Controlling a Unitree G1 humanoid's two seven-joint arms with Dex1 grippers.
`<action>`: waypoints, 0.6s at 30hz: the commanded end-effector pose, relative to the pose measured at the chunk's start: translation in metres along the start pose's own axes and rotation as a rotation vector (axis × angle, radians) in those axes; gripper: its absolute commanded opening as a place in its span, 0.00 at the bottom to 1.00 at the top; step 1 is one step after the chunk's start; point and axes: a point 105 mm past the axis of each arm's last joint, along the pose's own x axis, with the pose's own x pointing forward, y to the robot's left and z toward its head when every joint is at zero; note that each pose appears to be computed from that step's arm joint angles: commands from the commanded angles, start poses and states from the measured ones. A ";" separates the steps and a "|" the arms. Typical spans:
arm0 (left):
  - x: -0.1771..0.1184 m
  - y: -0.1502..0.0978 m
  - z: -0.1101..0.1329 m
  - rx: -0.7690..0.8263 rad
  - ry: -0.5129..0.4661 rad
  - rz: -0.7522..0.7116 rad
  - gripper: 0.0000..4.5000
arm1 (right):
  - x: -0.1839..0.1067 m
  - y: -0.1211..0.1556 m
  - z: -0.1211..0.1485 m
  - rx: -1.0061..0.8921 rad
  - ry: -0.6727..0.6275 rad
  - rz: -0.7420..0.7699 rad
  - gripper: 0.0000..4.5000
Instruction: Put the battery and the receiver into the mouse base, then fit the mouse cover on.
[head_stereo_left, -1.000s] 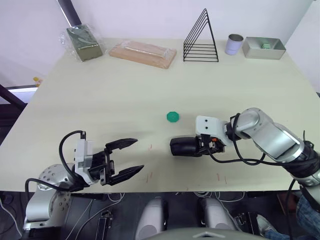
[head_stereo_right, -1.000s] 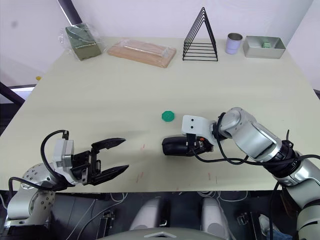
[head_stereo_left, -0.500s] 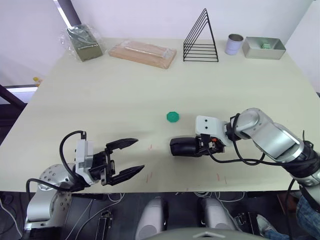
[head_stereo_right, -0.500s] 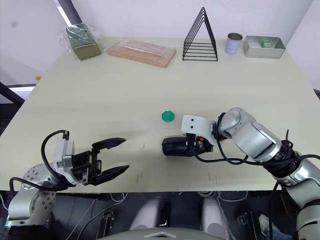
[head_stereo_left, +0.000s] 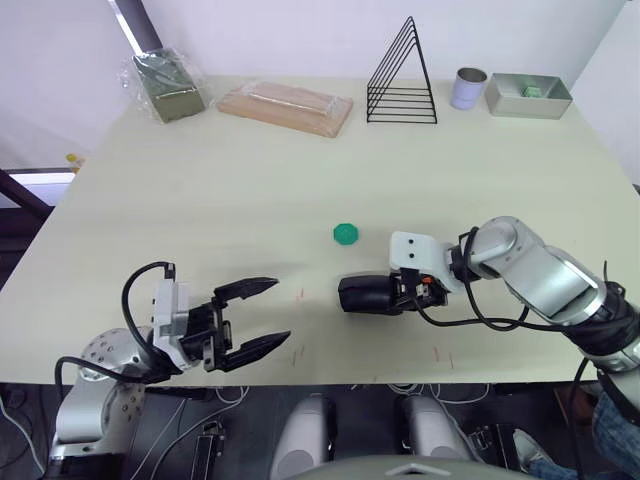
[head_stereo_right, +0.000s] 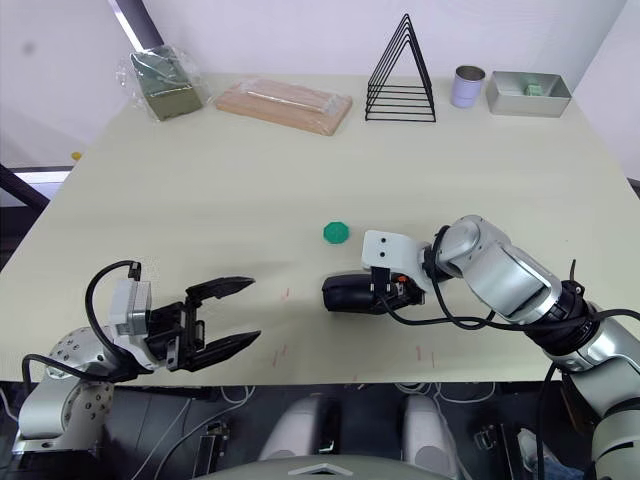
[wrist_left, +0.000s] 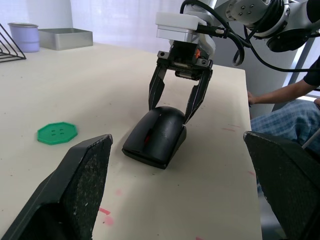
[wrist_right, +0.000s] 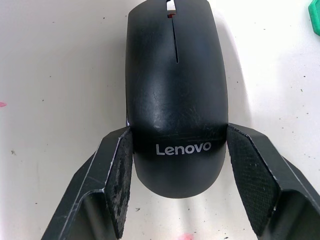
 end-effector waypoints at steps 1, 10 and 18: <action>0.002 0.000 0.006 0.039 -0.005 -0.010 1.00 | -0.008 -0.003 0.012 -0.031 -0.036 -0.021 0.56; 0.002 0.000 0.005 0.039 -0.006 -0.010 1.00 | -0.008 -0.003 0.013 -0.031 -0.042 -0.022 0.56; 0.003 0.000 0.005 0.039 -0.006 -0.011 1.00 | -0.009 -0.004 0.014 -0.031 -0.045 -0.026 0.56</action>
